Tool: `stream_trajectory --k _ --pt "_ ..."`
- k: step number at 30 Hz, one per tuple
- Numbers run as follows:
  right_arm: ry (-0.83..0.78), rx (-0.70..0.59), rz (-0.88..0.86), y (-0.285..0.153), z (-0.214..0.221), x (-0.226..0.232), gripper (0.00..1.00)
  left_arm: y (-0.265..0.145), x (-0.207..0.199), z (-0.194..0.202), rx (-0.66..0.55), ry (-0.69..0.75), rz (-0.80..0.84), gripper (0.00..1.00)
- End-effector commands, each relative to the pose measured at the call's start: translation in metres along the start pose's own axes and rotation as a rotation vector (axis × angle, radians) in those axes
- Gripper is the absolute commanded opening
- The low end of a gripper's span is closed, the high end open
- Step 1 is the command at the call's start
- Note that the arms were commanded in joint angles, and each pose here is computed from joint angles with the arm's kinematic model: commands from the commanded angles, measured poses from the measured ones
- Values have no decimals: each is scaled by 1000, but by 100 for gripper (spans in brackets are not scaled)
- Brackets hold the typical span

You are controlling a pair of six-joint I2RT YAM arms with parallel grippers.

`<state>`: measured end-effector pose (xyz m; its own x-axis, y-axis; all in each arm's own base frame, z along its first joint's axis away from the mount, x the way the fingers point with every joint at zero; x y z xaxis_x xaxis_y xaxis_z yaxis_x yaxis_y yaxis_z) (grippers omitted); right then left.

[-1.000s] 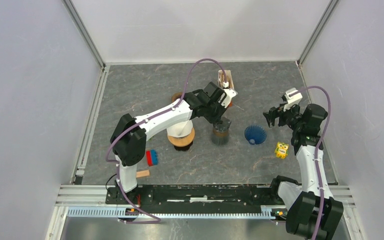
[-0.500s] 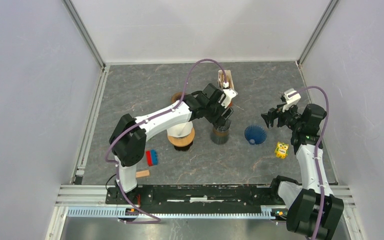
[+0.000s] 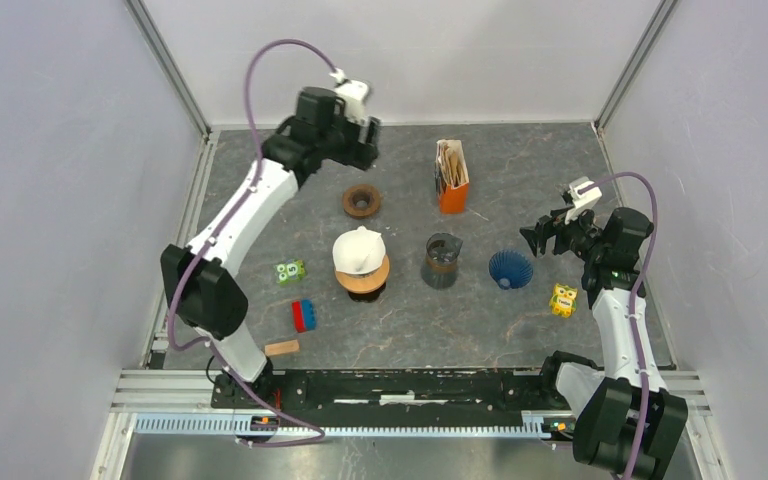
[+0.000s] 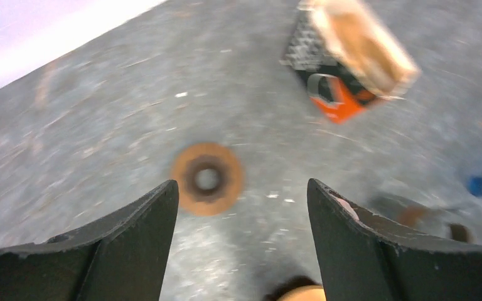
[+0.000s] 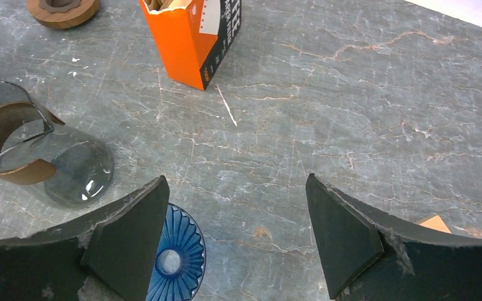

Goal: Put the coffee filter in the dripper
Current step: Place the coffee server at the center of the board, then pick up the dripper holder from the center of the board.

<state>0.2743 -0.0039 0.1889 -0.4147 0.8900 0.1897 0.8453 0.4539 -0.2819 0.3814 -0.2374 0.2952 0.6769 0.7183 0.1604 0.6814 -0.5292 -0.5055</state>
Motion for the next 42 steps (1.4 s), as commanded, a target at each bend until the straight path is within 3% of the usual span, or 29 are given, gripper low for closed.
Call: stream_trajectory --k 1,8,18,29,37,42 --pt "0 -29 -49 -1 -8 8 86 15 69 46 129 -112 -142 81" --pt "20 -27 -105 0 -7 15 86 71 112 105 291 -110 -250 84" --pt "66 -15 -199 0 -4 27 86 118 115 139 407 -100 -200 84" --pt "106 15 -203 5 5 24 86 118 87 151 416 -135 -84 82" --pt "110 16 -211 5 5 24 86 120 81 164 460 -71 -113 81" --pt "125 37 -219 5 9 25 86 124 83 175 494 -53 -129 75"
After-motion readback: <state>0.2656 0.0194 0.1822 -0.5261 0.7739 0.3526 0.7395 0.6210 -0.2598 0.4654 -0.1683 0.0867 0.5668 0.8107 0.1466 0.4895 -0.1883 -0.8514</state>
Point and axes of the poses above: each gripper's point midway between its finger pads, its own y axis out along the fingers, its own x axis along the line the jaws close on, z = x × y, the point moved 5 cm from there along -y, back along the fingers, and after that the axes turned 13 degrees about y, right-handed, at the moved point
